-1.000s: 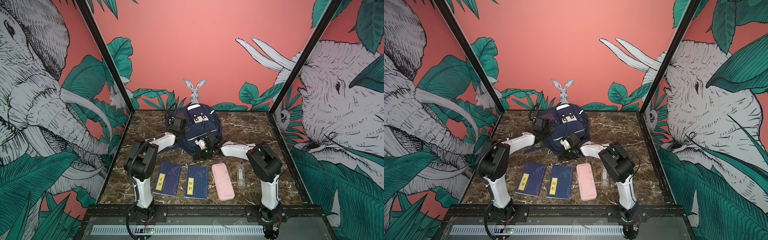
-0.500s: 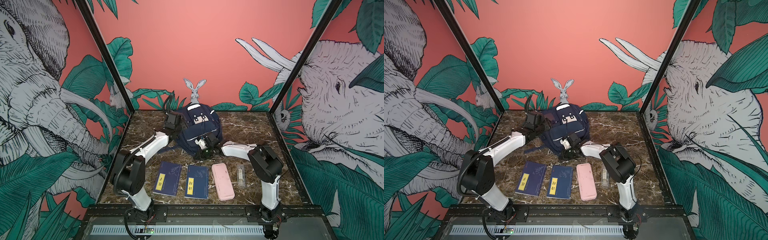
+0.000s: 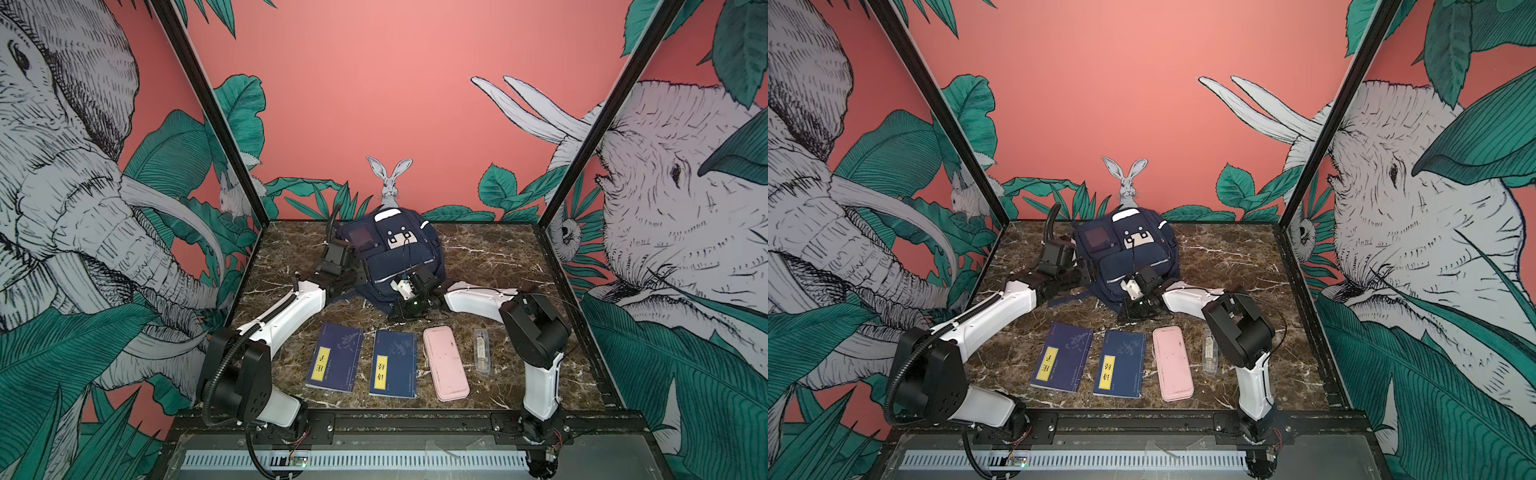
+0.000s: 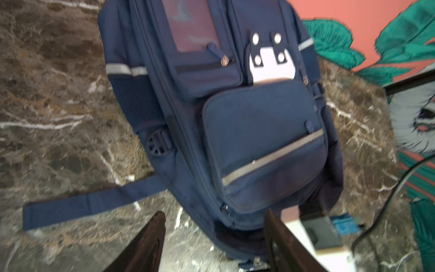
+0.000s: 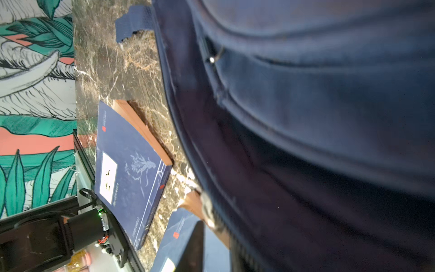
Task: Pack the student bag
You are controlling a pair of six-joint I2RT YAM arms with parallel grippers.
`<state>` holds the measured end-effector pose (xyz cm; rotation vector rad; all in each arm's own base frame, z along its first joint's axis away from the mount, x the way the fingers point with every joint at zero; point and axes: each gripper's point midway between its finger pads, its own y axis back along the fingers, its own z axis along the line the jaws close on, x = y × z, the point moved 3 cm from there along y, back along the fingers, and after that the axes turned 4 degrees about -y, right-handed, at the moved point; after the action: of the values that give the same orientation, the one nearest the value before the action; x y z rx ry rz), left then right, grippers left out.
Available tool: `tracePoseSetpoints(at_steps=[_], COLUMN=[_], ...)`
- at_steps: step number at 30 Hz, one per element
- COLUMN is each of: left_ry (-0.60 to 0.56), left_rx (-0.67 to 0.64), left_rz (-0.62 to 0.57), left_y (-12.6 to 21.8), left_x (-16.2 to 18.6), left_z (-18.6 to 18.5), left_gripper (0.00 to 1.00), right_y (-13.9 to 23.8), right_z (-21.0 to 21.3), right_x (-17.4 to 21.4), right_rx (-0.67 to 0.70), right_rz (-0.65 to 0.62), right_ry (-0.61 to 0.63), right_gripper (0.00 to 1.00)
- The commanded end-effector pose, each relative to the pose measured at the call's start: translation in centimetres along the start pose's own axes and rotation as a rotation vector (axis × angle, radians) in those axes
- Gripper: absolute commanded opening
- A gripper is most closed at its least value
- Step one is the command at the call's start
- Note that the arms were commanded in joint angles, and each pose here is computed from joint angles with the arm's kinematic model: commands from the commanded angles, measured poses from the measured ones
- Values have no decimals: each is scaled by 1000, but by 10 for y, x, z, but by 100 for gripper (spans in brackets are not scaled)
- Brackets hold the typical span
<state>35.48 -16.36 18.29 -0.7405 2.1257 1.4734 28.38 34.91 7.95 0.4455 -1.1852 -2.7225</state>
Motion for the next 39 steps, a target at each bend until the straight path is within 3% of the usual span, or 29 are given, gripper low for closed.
tracePoseSetpoints(at_steps=[1,7,17,28,39], left_ry=[-72,-157,-306,-427,-472], left_rx=[4,31,50,22,-20], left_rz=[31,62,128,167,201], left_y=[12,16,10,0,-25], left_x=[15,27,69,119,127], left_z=[0,-9,-33,-54,-61], left_gripper=[67,67,67,68,58], right_y=[20,47,97,95,90], right_z=[8,11,-33,-39,-42], right_x=[7,12,-11,-39,-51], right_rx=[22,77,126,28,7], right_rz=[-1,-35,-221,-289,-303], right_ry=[35,65,-84,-186,-219], right_gripper=[31,43,44,44,40])
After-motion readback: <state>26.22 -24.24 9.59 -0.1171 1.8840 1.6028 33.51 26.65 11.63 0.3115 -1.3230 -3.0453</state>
